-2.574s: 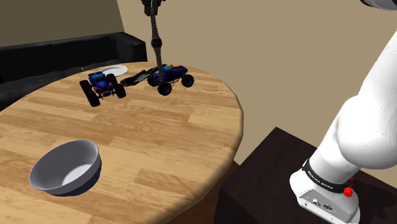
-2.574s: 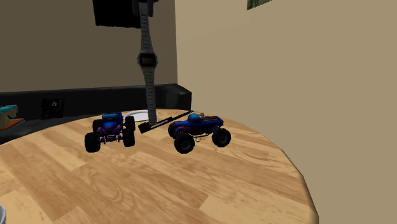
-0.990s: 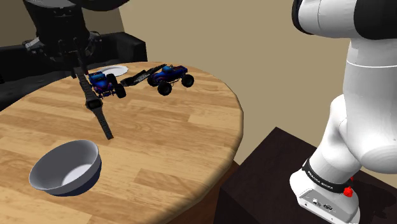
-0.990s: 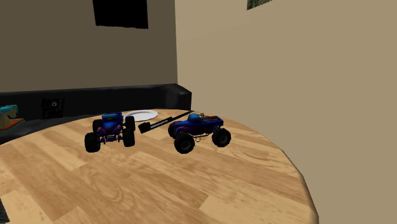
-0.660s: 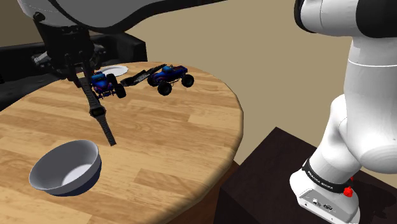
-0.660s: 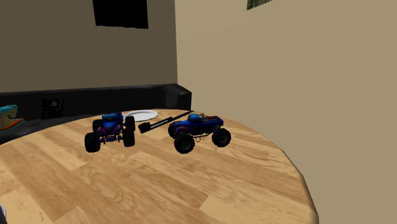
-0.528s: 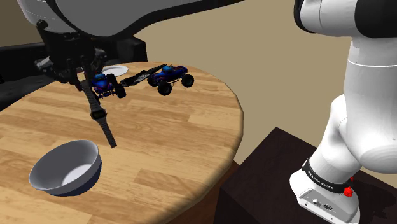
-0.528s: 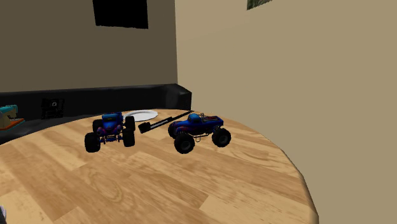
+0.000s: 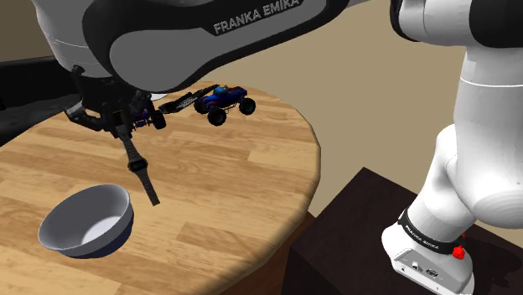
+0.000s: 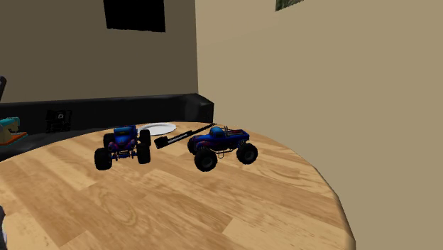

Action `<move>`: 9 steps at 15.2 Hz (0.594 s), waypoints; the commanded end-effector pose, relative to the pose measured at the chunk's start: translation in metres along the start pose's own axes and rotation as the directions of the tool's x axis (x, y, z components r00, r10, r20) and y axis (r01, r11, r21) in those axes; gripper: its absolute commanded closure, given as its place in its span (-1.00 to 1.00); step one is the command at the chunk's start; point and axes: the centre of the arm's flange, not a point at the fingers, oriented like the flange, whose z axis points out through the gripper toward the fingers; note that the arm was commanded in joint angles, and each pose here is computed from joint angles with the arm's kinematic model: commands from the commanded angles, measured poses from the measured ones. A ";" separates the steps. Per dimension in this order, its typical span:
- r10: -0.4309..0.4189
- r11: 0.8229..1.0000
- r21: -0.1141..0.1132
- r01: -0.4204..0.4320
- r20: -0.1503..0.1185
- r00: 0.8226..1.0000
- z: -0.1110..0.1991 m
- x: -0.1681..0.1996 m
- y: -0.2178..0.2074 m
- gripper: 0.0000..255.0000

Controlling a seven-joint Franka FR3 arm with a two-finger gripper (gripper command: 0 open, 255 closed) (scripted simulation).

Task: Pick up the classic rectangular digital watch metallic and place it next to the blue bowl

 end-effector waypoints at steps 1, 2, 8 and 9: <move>0.000 1.000 0.000 0.000 0.000 1.000 0.010 -0.004 -0.001 1.00; 0.000 1.000 0.000 0.000 0.000 1.000 0.015 -0.006 -0.001 1.00; 0.000 1.000 0.000 0.000 0.000 1.000 0.044 -0.019 -0.001 1.00; 0.000 1.000 0.000 0.000 0.000 1.000 0.048 -0.022 -0.001 1.00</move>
